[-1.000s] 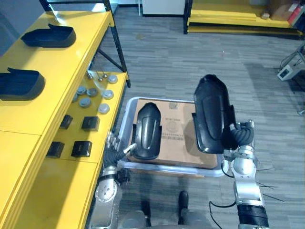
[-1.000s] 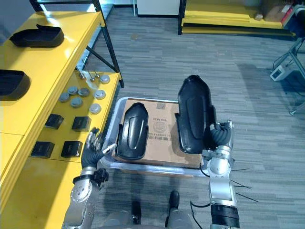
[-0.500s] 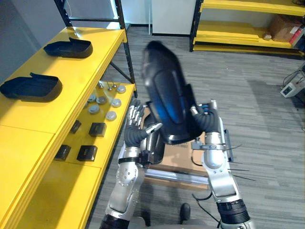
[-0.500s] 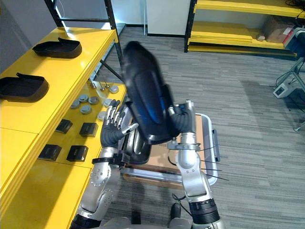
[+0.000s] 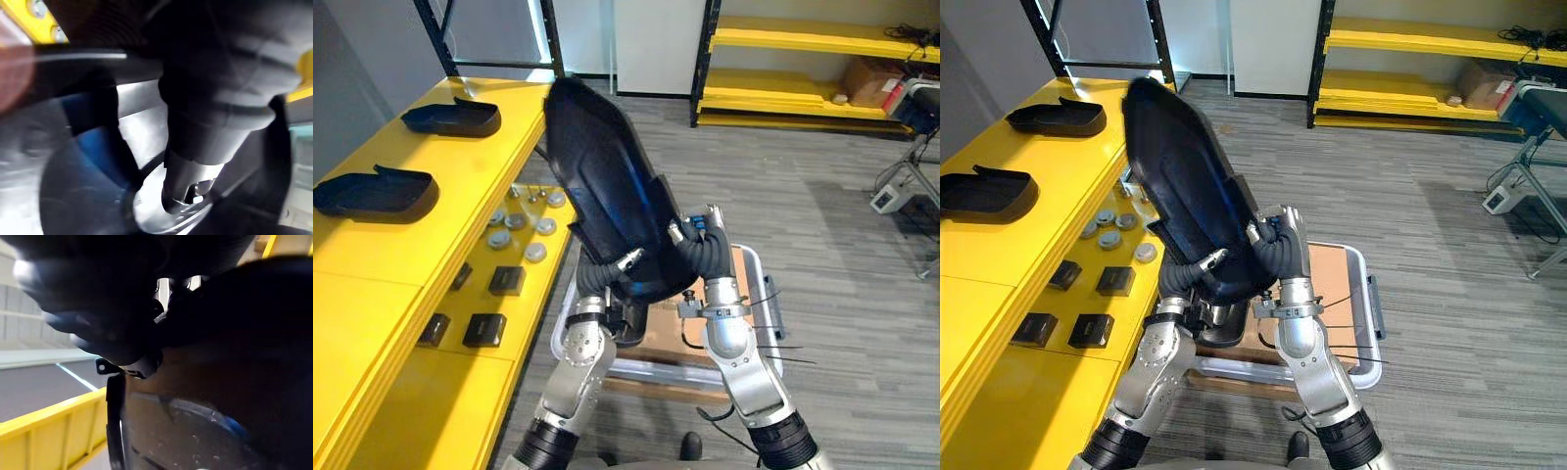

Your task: Walk over and take plastic housings, then place them on the shelf

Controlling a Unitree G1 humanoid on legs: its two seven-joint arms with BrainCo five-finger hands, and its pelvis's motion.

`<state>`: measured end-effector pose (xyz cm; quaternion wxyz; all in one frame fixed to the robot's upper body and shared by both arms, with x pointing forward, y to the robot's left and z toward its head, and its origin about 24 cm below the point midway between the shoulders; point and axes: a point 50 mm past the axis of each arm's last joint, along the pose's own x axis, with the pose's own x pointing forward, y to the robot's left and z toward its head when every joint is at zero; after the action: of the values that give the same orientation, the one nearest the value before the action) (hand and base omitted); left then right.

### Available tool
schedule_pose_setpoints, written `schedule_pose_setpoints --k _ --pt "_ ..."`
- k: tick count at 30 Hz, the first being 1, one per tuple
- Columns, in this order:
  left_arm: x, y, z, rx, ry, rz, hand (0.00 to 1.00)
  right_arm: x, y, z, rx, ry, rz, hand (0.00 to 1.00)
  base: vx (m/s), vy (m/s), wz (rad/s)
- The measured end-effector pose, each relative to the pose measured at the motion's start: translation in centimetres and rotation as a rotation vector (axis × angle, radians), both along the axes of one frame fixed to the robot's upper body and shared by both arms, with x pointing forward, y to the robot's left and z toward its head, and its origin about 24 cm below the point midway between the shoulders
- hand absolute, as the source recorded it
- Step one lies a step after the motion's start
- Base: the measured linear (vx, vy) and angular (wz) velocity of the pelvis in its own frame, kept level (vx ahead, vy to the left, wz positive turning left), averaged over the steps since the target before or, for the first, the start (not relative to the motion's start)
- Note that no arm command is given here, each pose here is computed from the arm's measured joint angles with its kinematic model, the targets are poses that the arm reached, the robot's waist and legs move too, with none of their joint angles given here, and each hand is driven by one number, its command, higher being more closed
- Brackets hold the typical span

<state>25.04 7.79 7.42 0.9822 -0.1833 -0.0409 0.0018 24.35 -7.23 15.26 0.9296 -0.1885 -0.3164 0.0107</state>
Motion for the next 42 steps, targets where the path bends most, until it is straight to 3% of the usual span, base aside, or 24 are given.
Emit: schedule_pose_setpoints --k 1,11,16,19,21,23,26,28,31,34,39,42 --pt "0.0 0.0 0.0 -0.006 0.004 -0.004 1.00 0.0 0.0 0.0 -0.002 -0.001 0.001 0.00 -0.02 -0.013 -0.03" --pt "-0.1 -0.3 -0.2 0.049 0.004 -0.021 1.00 -0.2 -0.2 0.9 0.030 -0.062 0.084 0.00 -0.04 -0.015 -0.04" --pt "0.2 1.0 1.2 0.215 -0.099 0.034 1.00 0.1 -3.6 1.3 0.096 -0.040 0.087 0.00 -0.03 -0.010 0.00" --pt "0.0 0.8 2.7 0.309 -0.194 0.040 1.00 -0.2 -6.0 1.4 0.217 -0.032 0.123 0.00 0.00 0.000 0.00" --pt "-0.1 0.8 2.9 0.335 -0.212 0.047 1.00 -0.6 -8.3 1.8 0.337 -0.060 0.080 0.00 0.00 0.000 0.00" --pt "-0.6 2.6 2.4 0.344 -0.181 0.129 1.00 -1.7 -14.7 1.9 0.533 -0.149 -0.155 0.00 0.00 0.000 0.00" --pt "-1.6 5.8 0.8 0.372 -0.094 0.255 1.00 -4.1 -20.5 0.5 0.662 -0.208 -0.401 0.00 0.00 0.000 0.00" --pt "-2.1 6.9 0.2 0.379 -0.059 0.295 1.00 -5.0 -22.3 -1.3 0.698 -0.172 -0.507 0.00 0.00 -0.005 -0.02" --pt "-3.0 7.3 0.5 0.377 -0.070 0.309 1.00 -6.8 -24.9 -8.0 0.761 0.078 -0.734 0.00 0.03 -0.011 -0.02" --pt "-3.6 7.4 1.1 0.369 -0.104 0.321 1.00 -8.9 -25.2 -14.8 0.818 0.392 -0.863 0.00 0.00 0.000 0.00" --pt "-4.9 7.6 0.5 0.364 -0.088 0.301 1.00 -15.1 -21.6 -24.9 0.948 0.932 -0.930 0.00 -0.06 -0.021 0.04" --pt "-5.5 7.7 -0.1 0.364 -0.057 0.291 1.00 -18.0 -18.8 -27.9 0.985 1.157 -0.903 0.00 -0.04 -0.010 0.24"
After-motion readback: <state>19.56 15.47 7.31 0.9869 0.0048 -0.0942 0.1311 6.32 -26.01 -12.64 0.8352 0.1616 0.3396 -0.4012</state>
